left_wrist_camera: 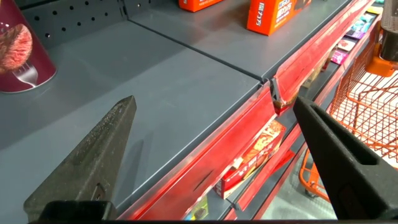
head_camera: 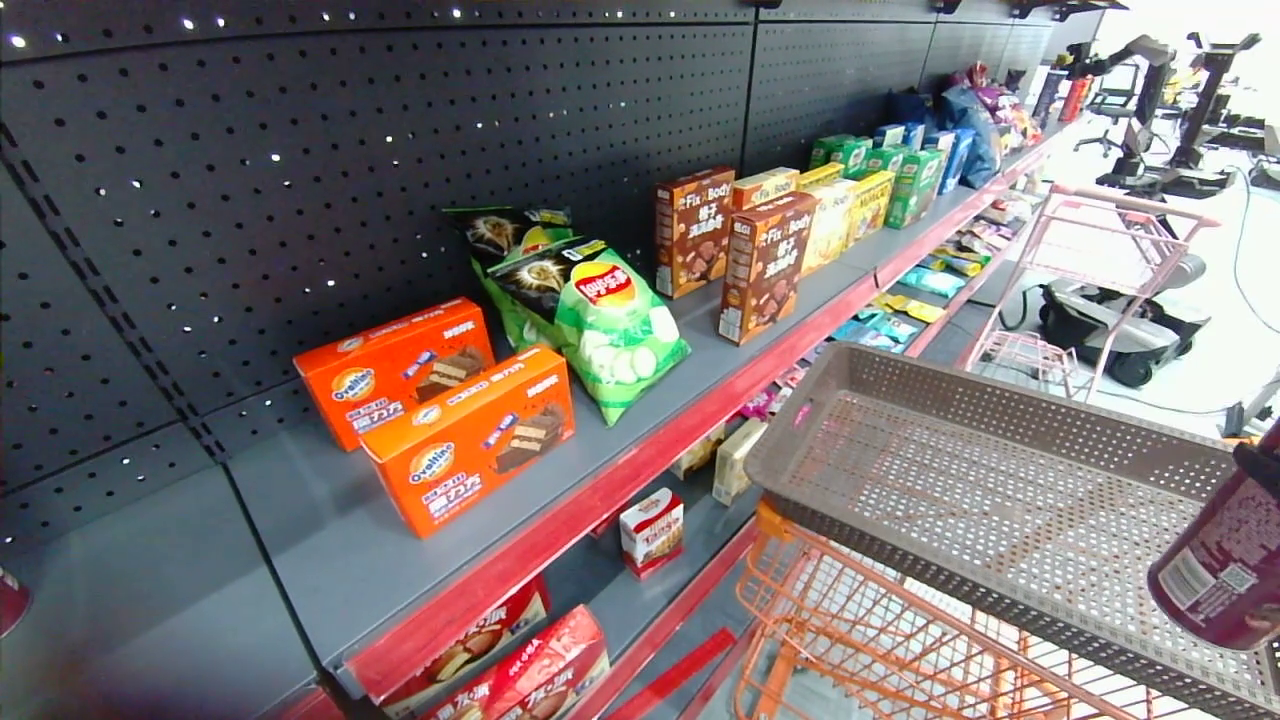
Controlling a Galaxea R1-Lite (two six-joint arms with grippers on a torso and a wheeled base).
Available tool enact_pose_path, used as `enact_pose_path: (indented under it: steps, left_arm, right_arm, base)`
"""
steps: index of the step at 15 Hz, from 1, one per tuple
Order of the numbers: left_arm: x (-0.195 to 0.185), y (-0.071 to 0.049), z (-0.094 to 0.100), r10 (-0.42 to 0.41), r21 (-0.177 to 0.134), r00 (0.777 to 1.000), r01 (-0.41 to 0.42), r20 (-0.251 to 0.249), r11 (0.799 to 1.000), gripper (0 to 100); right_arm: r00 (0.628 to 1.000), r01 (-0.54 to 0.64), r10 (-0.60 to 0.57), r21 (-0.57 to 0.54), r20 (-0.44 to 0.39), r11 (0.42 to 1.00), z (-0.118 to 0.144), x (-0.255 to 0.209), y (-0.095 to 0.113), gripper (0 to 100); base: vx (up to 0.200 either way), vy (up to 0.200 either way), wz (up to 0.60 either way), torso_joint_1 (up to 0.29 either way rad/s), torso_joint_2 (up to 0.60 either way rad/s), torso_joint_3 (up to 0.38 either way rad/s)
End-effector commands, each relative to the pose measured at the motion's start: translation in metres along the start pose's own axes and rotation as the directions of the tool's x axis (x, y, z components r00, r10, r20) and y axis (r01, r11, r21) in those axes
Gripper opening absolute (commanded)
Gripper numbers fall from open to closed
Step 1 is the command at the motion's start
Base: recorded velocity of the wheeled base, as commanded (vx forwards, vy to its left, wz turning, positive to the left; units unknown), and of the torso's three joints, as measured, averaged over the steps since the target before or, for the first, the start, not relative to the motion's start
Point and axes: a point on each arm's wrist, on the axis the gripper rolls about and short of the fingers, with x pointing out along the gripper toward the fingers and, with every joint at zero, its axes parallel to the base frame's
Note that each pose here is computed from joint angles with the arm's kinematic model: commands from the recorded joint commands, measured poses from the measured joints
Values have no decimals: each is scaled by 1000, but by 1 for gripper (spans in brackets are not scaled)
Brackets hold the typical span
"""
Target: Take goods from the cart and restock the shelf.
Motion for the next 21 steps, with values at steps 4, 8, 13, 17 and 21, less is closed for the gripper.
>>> enact_pose_path:
  steps: [4, 8, 13, 17, 21]
  left_arm:
    - [0, 0, 0, 1, 1, 1000, -1, 2, 1000, 100]
    - [0, 0, 0, 1, 1, 1000, -1, -1, 1000, 100]
    - [0, 0, 0, 1, -1, 1000, -1, 0, 1000, 100]
    - [0, 0, 0, 1, 1, 1000, -1, 0, 1000, 100]
    - [0, 0, 0, 2, -1, 1000, -2, 0, 1000, 100]
  right_arm:
    - [996, 28, -30, -28, -86, 999, -14, -3, -15, 0]
    - [976, 172, -184, -104, -118, 980, -13, 2, -24, 0]
    - [962, 241, -253, -112, -101, 964, -10, 7, -23, 0]
    - [925, 345, -359, -120, -123, 931, -12, 11, -14, 0]
    - [935, 336, -339, -44, -109, 941, -8, 13, -13, 0]
  base:
    - [0, 0, 0, 0, 0, 0]
    - [0, 0, 0, 0, 0, 0]
    - [0, 0, 0, 0, 0, 0]
    - [0, 0, 0, 0, 0, 0]
    - [0, 0, 0, 0, 0, 0]
